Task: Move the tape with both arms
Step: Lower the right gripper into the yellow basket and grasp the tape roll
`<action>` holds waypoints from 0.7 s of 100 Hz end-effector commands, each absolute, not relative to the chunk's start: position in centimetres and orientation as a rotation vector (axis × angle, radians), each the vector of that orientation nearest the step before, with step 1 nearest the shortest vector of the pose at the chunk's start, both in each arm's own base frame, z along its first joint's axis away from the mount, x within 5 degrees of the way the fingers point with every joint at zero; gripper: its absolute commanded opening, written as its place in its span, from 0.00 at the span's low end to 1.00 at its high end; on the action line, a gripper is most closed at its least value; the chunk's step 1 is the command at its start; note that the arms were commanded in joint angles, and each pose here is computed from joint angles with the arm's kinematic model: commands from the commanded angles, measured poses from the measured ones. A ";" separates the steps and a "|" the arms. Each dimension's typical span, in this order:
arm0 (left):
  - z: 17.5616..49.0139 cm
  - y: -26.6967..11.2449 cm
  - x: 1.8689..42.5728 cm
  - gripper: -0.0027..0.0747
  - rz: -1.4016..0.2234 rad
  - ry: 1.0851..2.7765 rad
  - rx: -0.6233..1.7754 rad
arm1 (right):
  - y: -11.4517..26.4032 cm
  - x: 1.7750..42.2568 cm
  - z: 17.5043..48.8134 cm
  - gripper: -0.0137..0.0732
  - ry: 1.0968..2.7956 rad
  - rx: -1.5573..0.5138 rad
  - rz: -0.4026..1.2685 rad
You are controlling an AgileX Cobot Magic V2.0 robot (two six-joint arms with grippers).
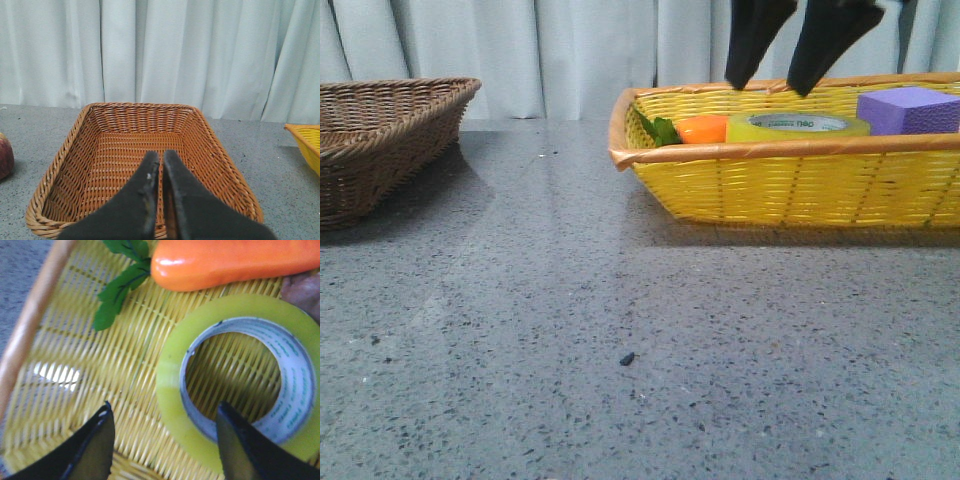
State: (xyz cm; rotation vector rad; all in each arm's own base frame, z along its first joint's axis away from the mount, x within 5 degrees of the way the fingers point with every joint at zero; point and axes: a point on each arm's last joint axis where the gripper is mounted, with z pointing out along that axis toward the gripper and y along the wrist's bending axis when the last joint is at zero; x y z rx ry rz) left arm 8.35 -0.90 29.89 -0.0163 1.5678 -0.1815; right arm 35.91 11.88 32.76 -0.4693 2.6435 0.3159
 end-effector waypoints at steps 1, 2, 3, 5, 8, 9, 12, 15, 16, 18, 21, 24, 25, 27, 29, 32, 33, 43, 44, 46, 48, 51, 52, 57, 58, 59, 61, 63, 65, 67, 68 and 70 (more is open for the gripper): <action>31.6 -0.8 8.5 0.01 -0.192 1.474 -0.039 | 12.0 36.4 34.3 0.59 2.582 -0.483 0.309; 31.6 -0.8 8.5 0.01 -0.192 1.474 -0.039 | 12.0 36.5 34.3 0.59 2.581 -0.483 0.309; 31.6 -0.8 8.5 0.01 -0.192 1.474 -0.039 | 12.1 36.6 34.1 0.59 2.586 -0.483 0.309; 31.6 -0.8 8.5 0.01 -0.192 1.474 -0.039 | 12.1 36.8 33.8 0.59 2.595 -0.484 0.309; 31.6 -0.8 8.5 0.01 -0.192 1.474 -0.039 | 12.2 37.1 33.4 0.59 2.603 -0.485 0.308; 31.6 -0.8 8.5 0.01 -0.192 1.474 -0.039 | 12.2 37.2 33.3 0.59 2.605 -0.485 0.308; 31.6 -0.8 8.5 0.01 -0.192 1.474 -0.039 | 12.3 37.4 33.0 0.59 2.614 -0.486 0.308; 31.6 -0.8 8.5 0.01 -0.192 1.474 -0.039 | 12.3 37.5 32.7 0.59 2.621 -0.486 0.307; 31.6 -0.8 8.5 0.01 -0.192 1.474 -0.039 | 12.3 37.6 32.6 0.59 2.625 -0.486 0.307; 31.6 -0.8 8.5 0.01 -0.192 1.474 -0.039 | 12.4 37.7 32.4 0.59 2.630 -0.487 0.307; 31.6 -0.8 8.5 0.01 -0.192 1.474 -0.039 | 12.4 37.8 32.1 0.59 2.637 -0.488 0.307; 31.6 -0.8 8.5 0.01 -0.192 1.474 -0.039 | 12.4 37.9 32.0 0.59 2.642 -0.488 0.307; 31.6 -0.8 8.5 0.01 -0.192 1.474 -0.039 | 12.4 37.9 31.9 0.59 2.644 -0.489 0.304; 31.6 -0.8 8.5 0.01 -0.192 1.474 -0.039 | 12.4 37.9 31.8 0.59 2.646 -0.489 0.304; 31.6 -0.8 8.5 0.01 -0.192 1.474 -0.039 | 12.4 37.9 31.8 0.59 2.646 -0.489 0.304; 31.6 -0.8 8.5 0.01 -0.192 1.474 -0.039 | 12.4 38.0 31.7 0.59 2.649 -0.489 0.304; 31.6 -0.8 8.5 0.01 -0.192 1.474 -0.039 | 12.4 38.0 31.7 0.59 2.649 -0.489 0.304; 31.6 -0.8 8.5 0.01 -0.192 1.474 -0.039 | 12.4 38.0 31.6 0.57 2.650 -0.489 0.304; 31.6 -0.8 8.5 0.01 -0.192 1.474 -0.039 | 12.4 38.0 31.6 0.57 2.650 -0.489 0.304; 31.6 -0.8 8.5 0.01 -0.192 1.474 -0.039 | 12.5 38.0 31.6 0.56 2.651 -0.489 0.304; 31.6 -0.8 8.5 0.01 -0.192 1.474 -0.039 | 12.5 38.0 31.6 0.55 2.651 -0.489 0.304; 31.6 -0.8 8.5 0.01 -0.192 1.474 -0.039 | 12.5 38.0 31.6 0.53 2.651 -0.489 0.304; 31.6 -0.8 8.5 0.01 -0.192 1.474 -0.039 | 12.5 38.0 31.6 0.52 2.651 -0.489 0.304; 31.6 -0.8 8.5 0.01 -0.192 1.474 -0.039 | 12.5 38.0 31.6 0.47 2.651 -0.489 0.304; 31.6 -0.8 8.5 0.01 -0.192 1.474 -0.039 | 12.5 38.0 31.6 0.46 2.651 -0.489 0.304; 31.6 -0.8 8.5 0.01 -0.192 1.474 -0.039 | 12.5 38.0 31.6 0.45 2.651 -0.489 0.304; 31.6 -0.8 8.5 0.01 -0.192 1.474 -0.039 | 12.5 38.0 31.6 0.42 2.651 -0.489 0.304; 31.6 -0.8 8.5 0.01 -0.192 1.474 -0.039 | 12.5 38.0 31.6 0.41 2.651 -0.489 0.304; 31.6 -0.8 8.5 0.01 -0.192 1.474 -0.039 | 12.5 38.0 31.6 0.38 2.651 -0.489 0.304; 31.6 -0.8 8.5 0.01 -0.192 1.474 -0.039 | 12.5 38.0 31.6 0.36 2.651 -0.489 0.304; 31.6 -0.8 8.5 0.01 -0.192 1.474 -0.039 | 12.5 38.0 31.6 0.34 2.651 -0.489 0.304; 31.6 -0.8 8.5 0.01 -0.192 1.474 -0.039 | 12.5 38.0 31.6 0.33 2.651 -0.489 0.304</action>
